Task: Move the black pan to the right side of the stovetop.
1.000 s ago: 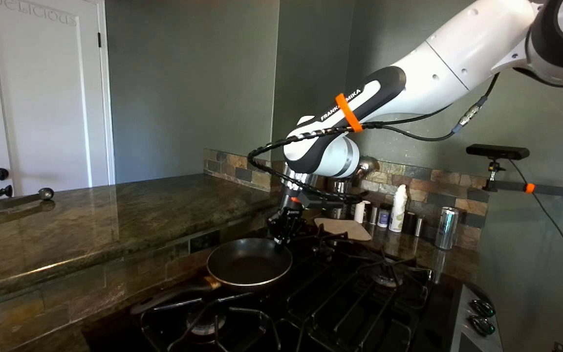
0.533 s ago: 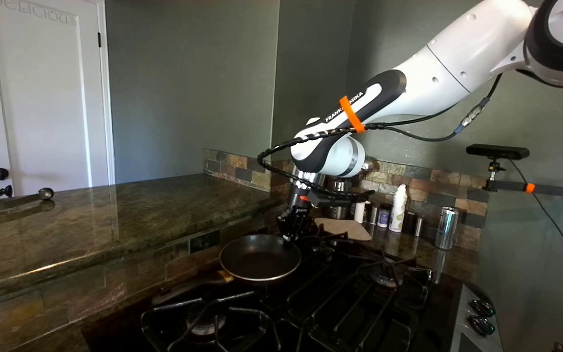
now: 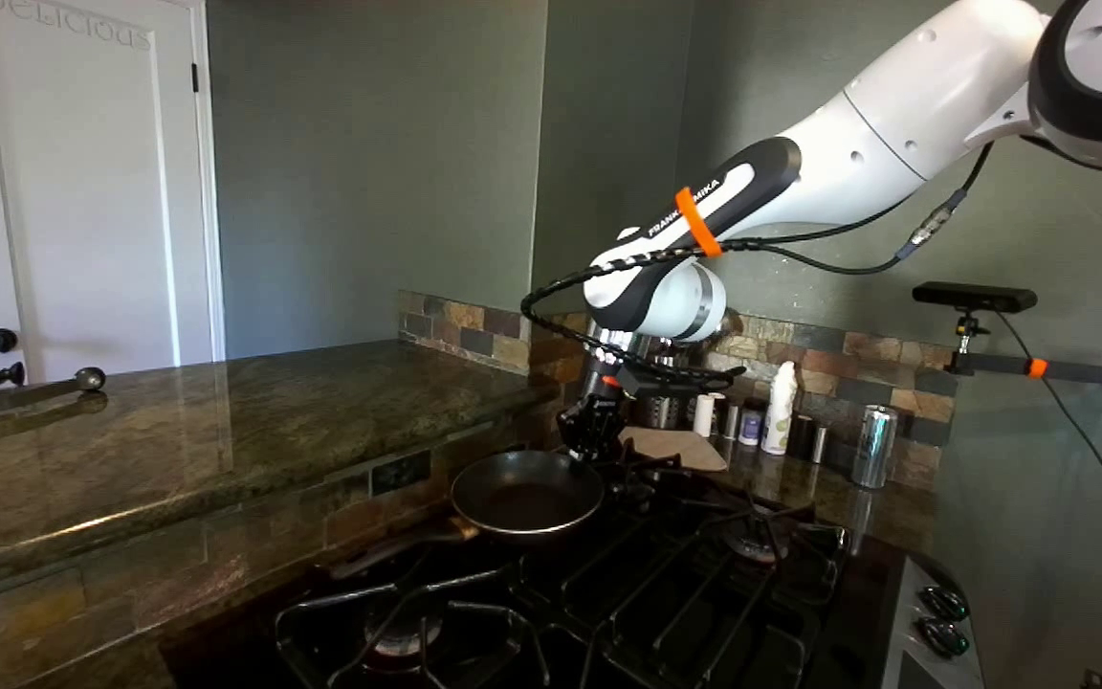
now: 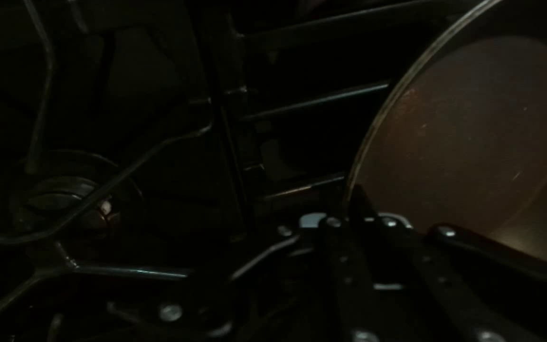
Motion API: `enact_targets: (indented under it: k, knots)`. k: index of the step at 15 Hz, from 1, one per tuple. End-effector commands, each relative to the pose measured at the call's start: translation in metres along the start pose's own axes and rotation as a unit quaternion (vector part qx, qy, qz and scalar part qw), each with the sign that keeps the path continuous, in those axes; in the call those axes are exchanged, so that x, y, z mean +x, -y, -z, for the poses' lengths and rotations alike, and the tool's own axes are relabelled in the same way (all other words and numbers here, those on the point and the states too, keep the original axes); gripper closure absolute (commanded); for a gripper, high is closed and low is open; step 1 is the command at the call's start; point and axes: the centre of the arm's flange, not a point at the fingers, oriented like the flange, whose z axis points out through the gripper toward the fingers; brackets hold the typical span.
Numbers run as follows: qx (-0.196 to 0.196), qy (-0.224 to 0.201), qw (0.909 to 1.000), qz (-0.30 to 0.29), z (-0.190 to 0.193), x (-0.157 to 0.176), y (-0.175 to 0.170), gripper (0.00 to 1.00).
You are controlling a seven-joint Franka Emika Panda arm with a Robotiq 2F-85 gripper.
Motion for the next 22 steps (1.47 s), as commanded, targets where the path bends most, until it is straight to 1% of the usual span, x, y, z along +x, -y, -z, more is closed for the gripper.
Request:
enact_targets:
  k: [1, 3, 4, 6, 9, 14, 18, 21, 22]
  knots:
    - [0.000, 0.000, 1.0000, 0.000, 0.000, 0.000, 0.000, 0.93]
    - [0.000, 0.000, 1.0000, 0.000, 0.000, 0.000, 0.000, 0.93]
    - [-0.002, 0.004, 1.0000, 0.002, -0.002, 0.001, -0.004, 0.98]
    - [-0.005, 0.009, 0.9999, -0.004, -0.006, 0.001, -0.020, 0.98]
    - [-0.008, 0.006, 0.9998, -0.015, -0.003, 0.000, -0.044, 0.98]
    - [-0.010, 0.002, 0.9999, -0.010, -0.001, -0.001, -0.083, 0.98]
    - [-0.003, 0.013, 0.9999, 0.002, -0.003, -0.005, -0.117, 0.98]
    - [-0.004, 0.007, 0.9999, -0.010, -0.001, -0.004, -0.139, 0.98]
    - [-0.006, -0.008, 0.9999, -0.011, 0.015, -0.006, -0.119, 0.93]
